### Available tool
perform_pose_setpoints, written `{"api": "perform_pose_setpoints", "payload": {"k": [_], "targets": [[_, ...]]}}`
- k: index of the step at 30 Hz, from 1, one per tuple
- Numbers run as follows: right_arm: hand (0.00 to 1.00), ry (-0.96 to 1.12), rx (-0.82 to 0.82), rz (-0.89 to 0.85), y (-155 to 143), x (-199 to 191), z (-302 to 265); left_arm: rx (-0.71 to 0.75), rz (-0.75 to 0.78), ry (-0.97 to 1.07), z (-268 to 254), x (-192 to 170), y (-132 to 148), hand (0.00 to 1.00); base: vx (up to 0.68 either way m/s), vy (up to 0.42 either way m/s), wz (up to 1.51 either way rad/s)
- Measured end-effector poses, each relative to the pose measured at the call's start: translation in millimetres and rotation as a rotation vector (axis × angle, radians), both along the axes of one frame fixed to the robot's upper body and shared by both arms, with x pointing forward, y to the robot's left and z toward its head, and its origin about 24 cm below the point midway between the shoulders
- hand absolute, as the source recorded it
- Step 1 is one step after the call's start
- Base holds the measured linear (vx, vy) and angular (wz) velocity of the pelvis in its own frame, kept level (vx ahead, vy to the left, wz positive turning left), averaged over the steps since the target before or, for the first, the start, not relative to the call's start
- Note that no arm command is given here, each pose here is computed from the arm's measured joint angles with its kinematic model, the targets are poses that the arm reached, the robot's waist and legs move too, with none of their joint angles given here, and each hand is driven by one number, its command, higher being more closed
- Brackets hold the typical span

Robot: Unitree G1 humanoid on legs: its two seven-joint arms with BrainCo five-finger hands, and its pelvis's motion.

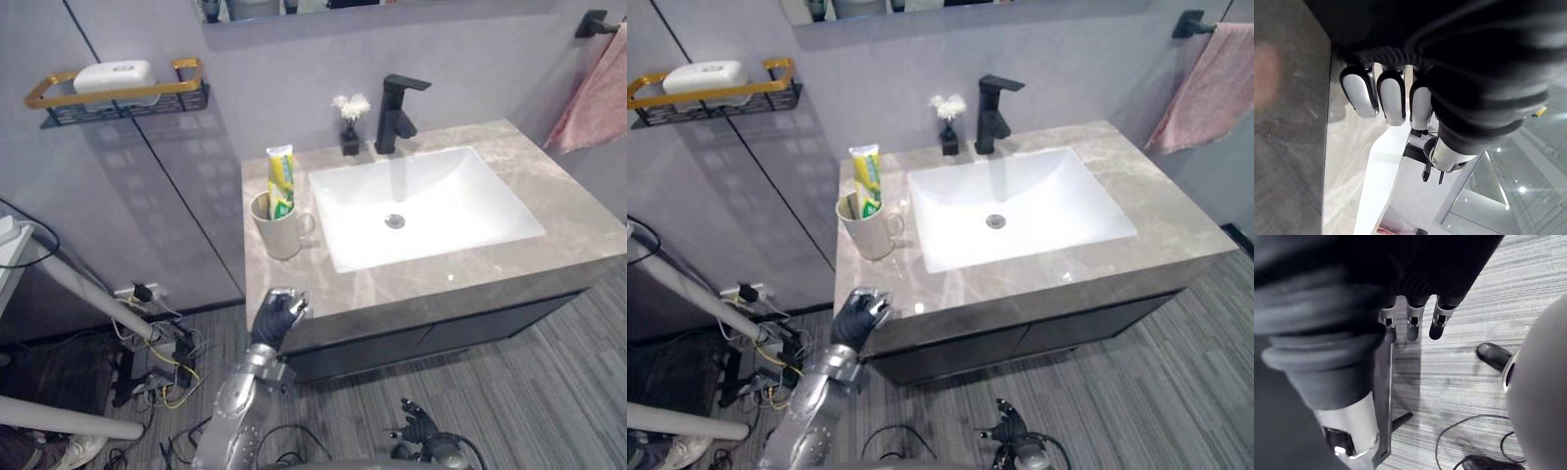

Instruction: Organize washtable

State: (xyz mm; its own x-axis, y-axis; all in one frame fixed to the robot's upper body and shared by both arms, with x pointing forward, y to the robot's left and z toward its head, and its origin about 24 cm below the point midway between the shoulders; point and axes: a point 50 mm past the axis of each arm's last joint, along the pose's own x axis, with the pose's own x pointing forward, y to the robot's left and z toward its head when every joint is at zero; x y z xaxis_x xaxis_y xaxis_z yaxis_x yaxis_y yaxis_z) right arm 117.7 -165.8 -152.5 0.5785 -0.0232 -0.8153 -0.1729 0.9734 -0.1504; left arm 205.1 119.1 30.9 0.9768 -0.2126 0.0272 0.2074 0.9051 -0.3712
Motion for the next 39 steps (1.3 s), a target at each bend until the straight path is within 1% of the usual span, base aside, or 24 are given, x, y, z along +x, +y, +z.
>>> {"api": "perform_pose_setpoints", "payload": {"k": [8, 14, 20, 23, 27, 28, 31, 36, 39], "targets": [[0.00, -0.021, 0.005, -0.010, -2.0, 5.6, 3.3, -0.006, 0.004, -0.030, 9.2, 23.6, 3.1, 1.00, -0.01, -0.002, -0.11], [0.00, -0.016, 0.008, 0.002, -3.9, 5.4, 3.3, -0.006, -0.007, -0.027, 10.8, 31.9, 4.6, 1.00, -0.01, 0.000, -0.04], [0.00, -0.006, -0.002, 0.013, -4.9, 5.1, 3.1, 0.027, -0.004, -0.035, 13.7, 41.3, 9.3, 1.00, -0.03, -0.006, -0.05], [0.00, -0.007, 0.002, 0.020, -5.7, 5.9, 3.8, 0.076, 0.052, -0.042, 16.8, 49.2, 17.5, 1.00, -0.03, -0.008, -0.01], [0.00, -0.026, 0.005, 0.021, -6.0, 7.4, 6.2, 0.240, 0.180, -0.085, 26.4, 59.3, 26.3, 1.00, -0.02, -0.006, -0.01], [0.00, -0.032, 0.007, 0.020, -5.9, 6.9, 7.0, 0.298, 0.217, -0.095, 27.5, 60.1, 26.3, 1.00, 0.00, 0.000, 0.00], [0.00, -0.055, 0.009, 0.016, -5.6, 6.3, 9.5, 0.393, 0.292, -0.114, 30.1, 60.3, 23.3, 1.00, -0.01, -0.002, -0.01], [0.00, -0.071, 0.010, 0.011, -5.2, 4.7, 11.4, 0.409, 0.348, -0.118, 32.5, 58.9, 20.2, 1.00, -0.04, -0.008, 0.00], [0.00, -0.082, 0.010, 0.007, -5.1, 3.4, 13.0, 0.386, 0.384, -0.138, 39.6, 58.1, 21.6, 1.00, -0.08, -0.010, -0.03]]}}
